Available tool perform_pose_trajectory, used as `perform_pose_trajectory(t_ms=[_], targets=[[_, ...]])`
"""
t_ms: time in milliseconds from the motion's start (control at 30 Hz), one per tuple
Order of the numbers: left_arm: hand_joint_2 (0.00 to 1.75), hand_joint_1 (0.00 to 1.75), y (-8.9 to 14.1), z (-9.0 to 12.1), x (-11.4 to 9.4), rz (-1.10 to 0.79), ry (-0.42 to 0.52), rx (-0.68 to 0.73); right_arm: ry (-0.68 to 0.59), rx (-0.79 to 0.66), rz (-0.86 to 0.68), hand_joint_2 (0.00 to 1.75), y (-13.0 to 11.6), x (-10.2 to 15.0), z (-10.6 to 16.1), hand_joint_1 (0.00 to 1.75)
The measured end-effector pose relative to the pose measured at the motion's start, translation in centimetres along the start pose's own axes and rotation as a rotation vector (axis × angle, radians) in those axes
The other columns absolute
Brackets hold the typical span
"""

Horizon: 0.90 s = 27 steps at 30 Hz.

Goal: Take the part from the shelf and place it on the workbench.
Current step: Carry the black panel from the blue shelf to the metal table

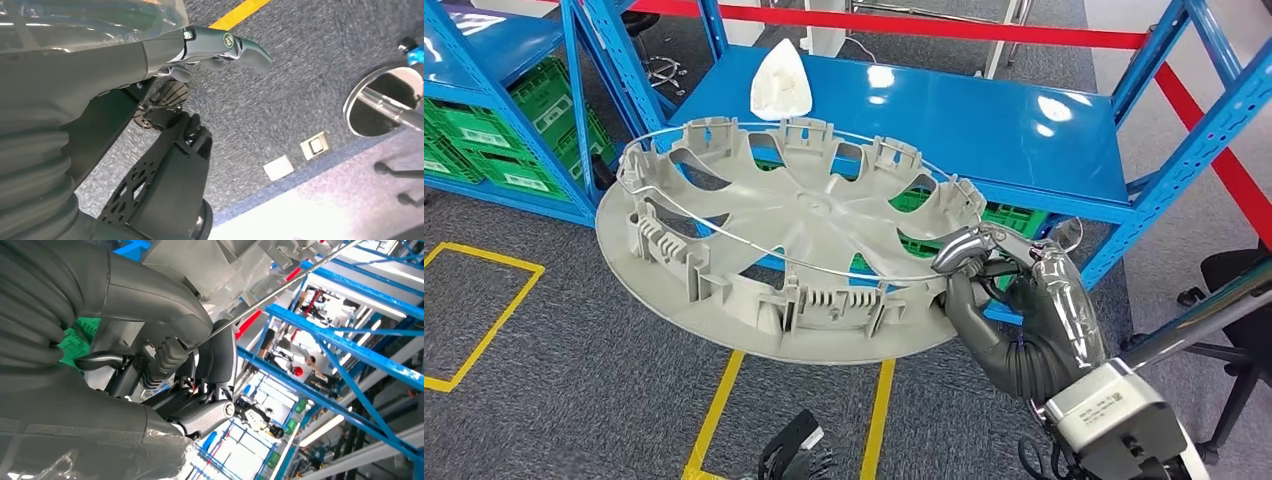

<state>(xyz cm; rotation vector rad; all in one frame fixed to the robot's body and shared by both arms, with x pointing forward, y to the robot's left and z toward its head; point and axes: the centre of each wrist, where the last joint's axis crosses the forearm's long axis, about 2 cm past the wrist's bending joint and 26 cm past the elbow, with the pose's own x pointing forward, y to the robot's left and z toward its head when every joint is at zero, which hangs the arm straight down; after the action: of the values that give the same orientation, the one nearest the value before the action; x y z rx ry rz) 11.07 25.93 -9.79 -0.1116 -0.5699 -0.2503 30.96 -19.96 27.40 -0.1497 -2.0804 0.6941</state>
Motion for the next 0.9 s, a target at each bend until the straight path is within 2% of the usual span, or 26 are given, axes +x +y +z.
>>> perform_pose_trajectory(t_ms=[300,900], targets=[[1.75,0.0,0.46,0.22,-0.57,-0.003,0.012,0.01,-0.017,-0.022,0.011,1.75,0.17,-0.09,0.18,1.75],[1.75,0.0,0.56,0.07,-0.09,-0.005,0.002,0.007,-0.039,-0.028,0.032,1.75,0.23,-0.43,0.39,1.75]])
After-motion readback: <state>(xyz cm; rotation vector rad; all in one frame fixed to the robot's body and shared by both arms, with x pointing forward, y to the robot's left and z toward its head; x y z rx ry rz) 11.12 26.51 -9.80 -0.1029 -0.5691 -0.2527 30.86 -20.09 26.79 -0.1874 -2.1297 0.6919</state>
